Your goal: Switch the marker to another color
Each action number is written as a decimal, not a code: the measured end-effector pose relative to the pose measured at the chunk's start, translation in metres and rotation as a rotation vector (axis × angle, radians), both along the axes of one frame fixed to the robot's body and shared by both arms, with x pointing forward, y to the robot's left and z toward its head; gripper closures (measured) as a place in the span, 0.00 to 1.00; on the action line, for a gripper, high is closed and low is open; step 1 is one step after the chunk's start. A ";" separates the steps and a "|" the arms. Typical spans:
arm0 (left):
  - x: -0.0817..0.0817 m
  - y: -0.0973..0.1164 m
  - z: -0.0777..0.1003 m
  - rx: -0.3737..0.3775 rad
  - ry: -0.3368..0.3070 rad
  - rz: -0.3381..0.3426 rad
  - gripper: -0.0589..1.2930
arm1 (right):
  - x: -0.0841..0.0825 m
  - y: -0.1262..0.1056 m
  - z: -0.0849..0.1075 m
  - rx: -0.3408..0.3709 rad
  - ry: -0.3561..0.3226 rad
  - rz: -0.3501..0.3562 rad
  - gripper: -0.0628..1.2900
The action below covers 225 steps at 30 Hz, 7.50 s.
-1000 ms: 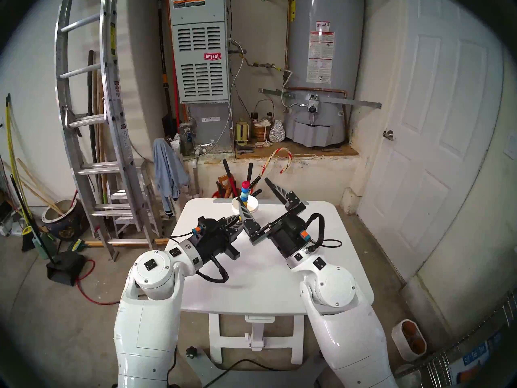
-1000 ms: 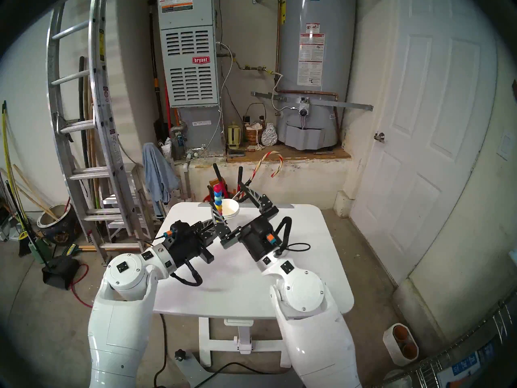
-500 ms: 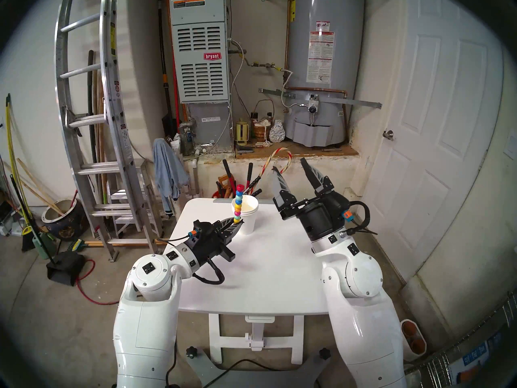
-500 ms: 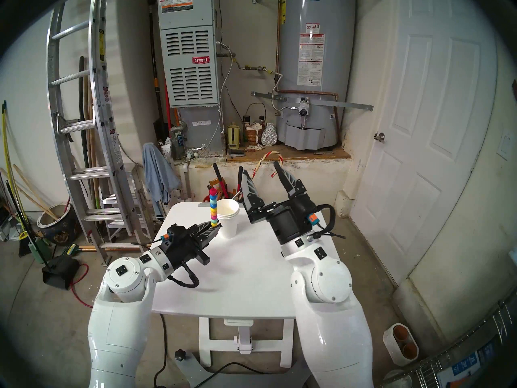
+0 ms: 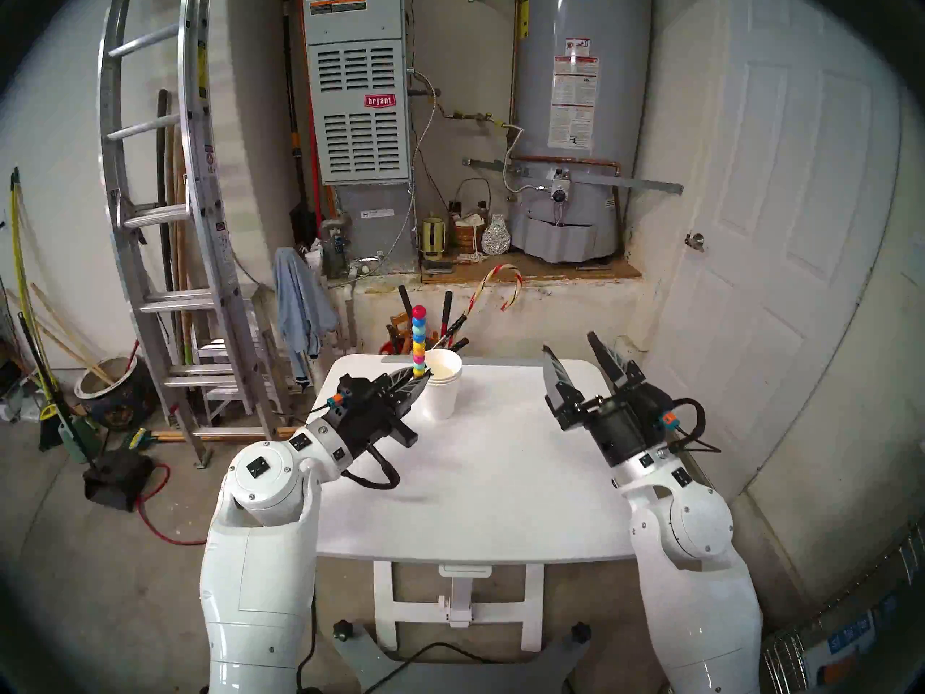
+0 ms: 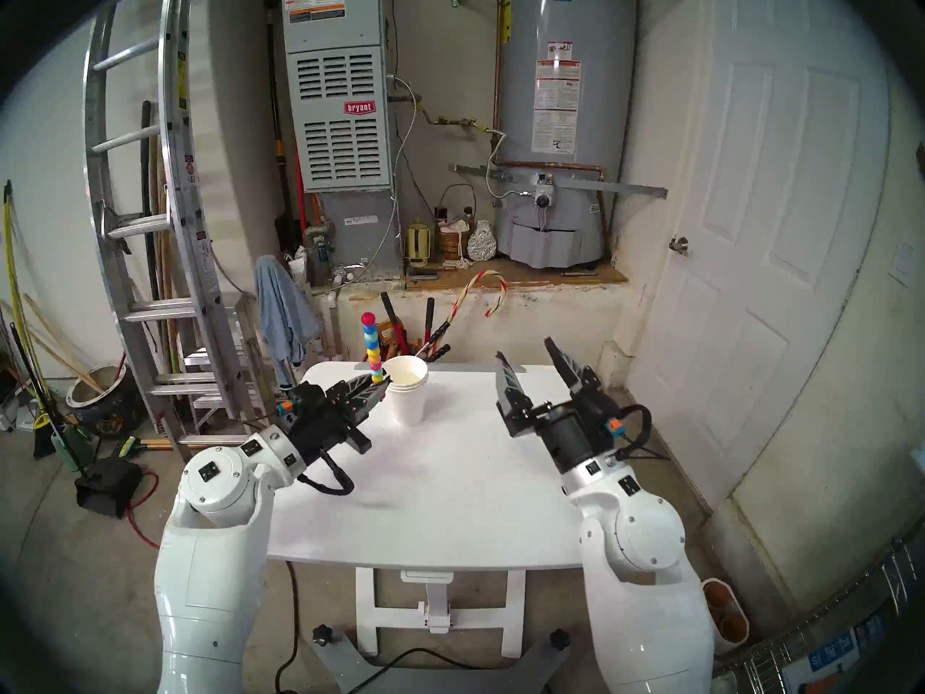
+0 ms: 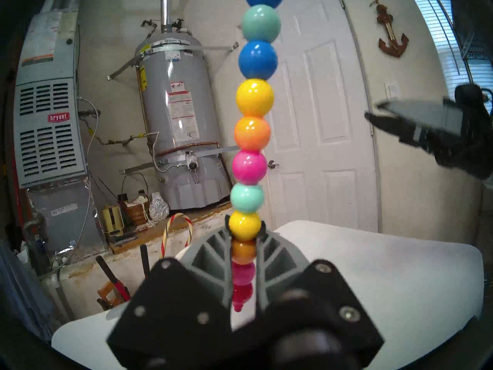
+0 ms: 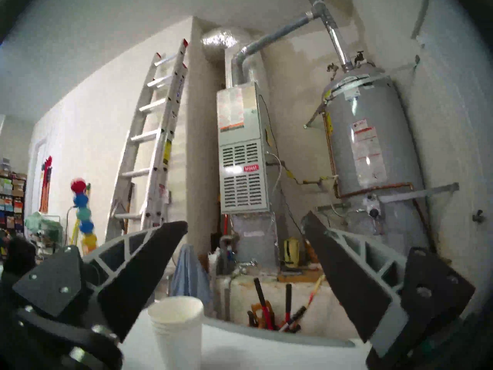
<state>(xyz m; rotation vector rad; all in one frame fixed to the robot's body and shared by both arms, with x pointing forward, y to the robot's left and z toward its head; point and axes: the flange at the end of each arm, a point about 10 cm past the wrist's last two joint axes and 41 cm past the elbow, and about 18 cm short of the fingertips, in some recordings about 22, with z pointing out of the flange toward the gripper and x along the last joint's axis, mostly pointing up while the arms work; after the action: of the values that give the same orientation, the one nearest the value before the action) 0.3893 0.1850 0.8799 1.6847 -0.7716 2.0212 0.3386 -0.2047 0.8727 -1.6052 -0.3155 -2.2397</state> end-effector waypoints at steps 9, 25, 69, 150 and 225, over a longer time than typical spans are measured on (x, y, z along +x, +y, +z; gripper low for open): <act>0.025 -0.013 0.029 -0.068 -0.032 0.025 0.87 | -0.017 -0.009 -0.032 -0.033 0.048 0.009 0.06; 0.076 -0.040 -0.007 -0.078 0.066 0.039 0.87 | -0.029 -0.017 -0.052 -0.061 0.027 0.017 0.06; 0.072 -0.022 -0.033 -0.043 0.061 0.024 0.87 | -0.029 -0.011 -0.055 -0.048 -0.009 0.026 0.06; 0.062 -0.009 -0.005 0.164 0.123 -0.057 0.84 | -0.027 -0.012 -0.055 -0.041 -0.012 0.020 0.06; -0.016 0.057 0.036 0.064 -0.037 0.174 0.03 | 0.007 -0.029 -0.024 -0.041 0.071 -0.230 0.06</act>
<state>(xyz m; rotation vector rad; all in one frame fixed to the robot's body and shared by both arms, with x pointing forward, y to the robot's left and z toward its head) 0.3732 0.2425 0.9159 1.8116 -0.7308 2.1707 0.3454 -0.2336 0.8490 -1.8195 -0.1657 -2.3482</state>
